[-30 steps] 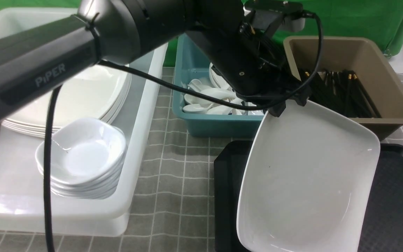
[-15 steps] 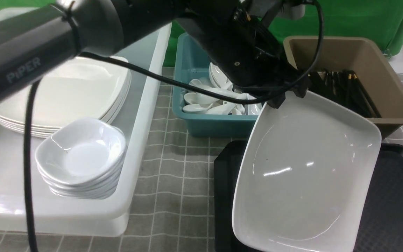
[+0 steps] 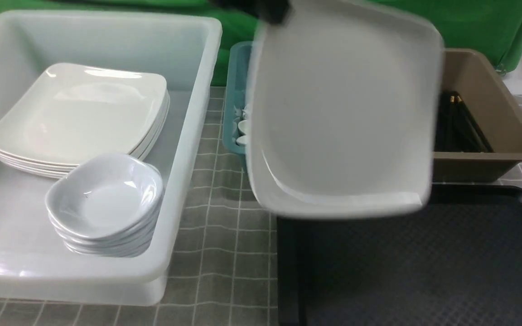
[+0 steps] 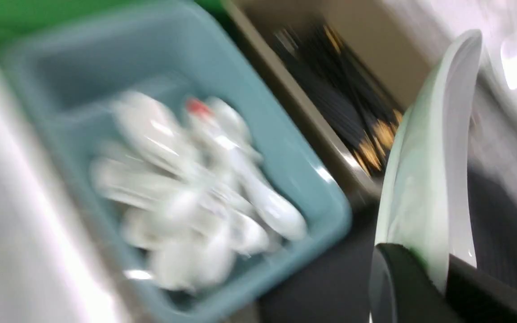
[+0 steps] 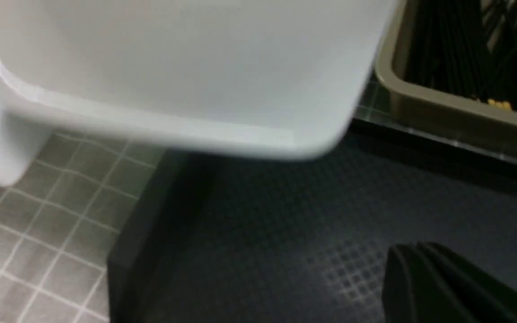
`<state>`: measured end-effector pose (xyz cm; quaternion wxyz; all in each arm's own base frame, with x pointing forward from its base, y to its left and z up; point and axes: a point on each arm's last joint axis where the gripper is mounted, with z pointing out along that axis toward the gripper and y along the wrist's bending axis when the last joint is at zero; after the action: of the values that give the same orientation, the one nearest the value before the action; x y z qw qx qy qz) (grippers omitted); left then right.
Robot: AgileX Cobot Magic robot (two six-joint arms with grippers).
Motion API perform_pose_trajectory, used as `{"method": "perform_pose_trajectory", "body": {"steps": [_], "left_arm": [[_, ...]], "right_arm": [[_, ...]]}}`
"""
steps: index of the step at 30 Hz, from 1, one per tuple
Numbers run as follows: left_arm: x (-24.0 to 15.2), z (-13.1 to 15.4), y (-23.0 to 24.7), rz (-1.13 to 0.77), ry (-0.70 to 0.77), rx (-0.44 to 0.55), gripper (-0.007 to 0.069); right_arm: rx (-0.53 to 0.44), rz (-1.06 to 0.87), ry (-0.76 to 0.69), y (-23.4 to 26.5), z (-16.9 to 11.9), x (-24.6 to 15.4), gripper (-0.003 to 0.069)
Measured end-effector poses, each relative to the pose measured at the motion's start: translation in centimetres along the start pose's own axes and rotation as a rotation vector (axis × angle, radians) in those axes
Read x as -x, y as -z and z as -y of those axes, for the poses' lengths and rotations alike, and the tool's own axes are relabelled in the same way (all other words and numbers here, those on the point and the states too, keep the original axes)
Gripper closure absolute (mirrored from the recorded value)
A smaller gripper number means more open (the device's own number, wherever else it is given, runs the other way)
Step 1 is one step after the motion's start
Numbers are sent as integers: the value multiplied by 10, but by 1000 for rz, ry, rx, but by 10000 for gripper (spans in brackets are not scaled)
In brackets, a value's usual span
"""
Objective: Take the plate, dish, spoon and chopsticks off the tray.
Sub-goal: Use the left arm to put the plate into the large storage box on the left
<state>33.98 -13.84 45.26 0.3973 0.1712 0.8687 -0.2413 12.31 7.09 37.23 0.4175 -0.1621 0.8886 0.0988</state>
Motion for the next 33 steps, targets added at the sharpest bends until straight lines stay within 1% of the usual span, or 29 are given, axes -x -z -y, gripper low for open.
{"method": "perform_pose_trajectory", "body": {"steps": [1,3,5,7,9,11,13,16,19,21,24,26,31,33], "left_arm": [[2,-3,4,12,8,3,599],[11,-57,37,111,135,58,599],[12,-97,59,182,219,102,599],[7,-127,72,230,285,149,599],[-4,-163,84,284,371,219,599],[-15,-187,90,317,434,272,599],[-37,-220,93,369,533,345,599],[-65,-252,86,416,626,416,596],[-89,-273,66,411,694,436,596],[-103,-282,48,367,731,425,596],[-114,-289,34,326,759,420,596],[-123,-300,23,301,776,440,596],[-132,-308,12,270,805,440,596],[-137,-310,8,230,793,443,586]], "right_arm": [[8,-6,6,-1,-1,2,636],[65,-48,40,-12,-11,11,636],[114,-87,62,-22,-19,17,636],[145,-112,72,-30,-24,22,636],[159,-130,80,-37,-28,26,636],[163,-139,84,-41,-29,28,636],[165,-145,90,-46,-31,28,636],[168,-136,91,-47,-31,29,636],[169,-131,92,-47,-31,30,636],[170,-130,91,-47,-31,30,636],[170,-130,91,-47,-31,30,636],[170,-131,92,-47,-31,30,636],[169,-132,87,-47,-31,30,636],[169,-133,82,-47,-31,30,636]]}}
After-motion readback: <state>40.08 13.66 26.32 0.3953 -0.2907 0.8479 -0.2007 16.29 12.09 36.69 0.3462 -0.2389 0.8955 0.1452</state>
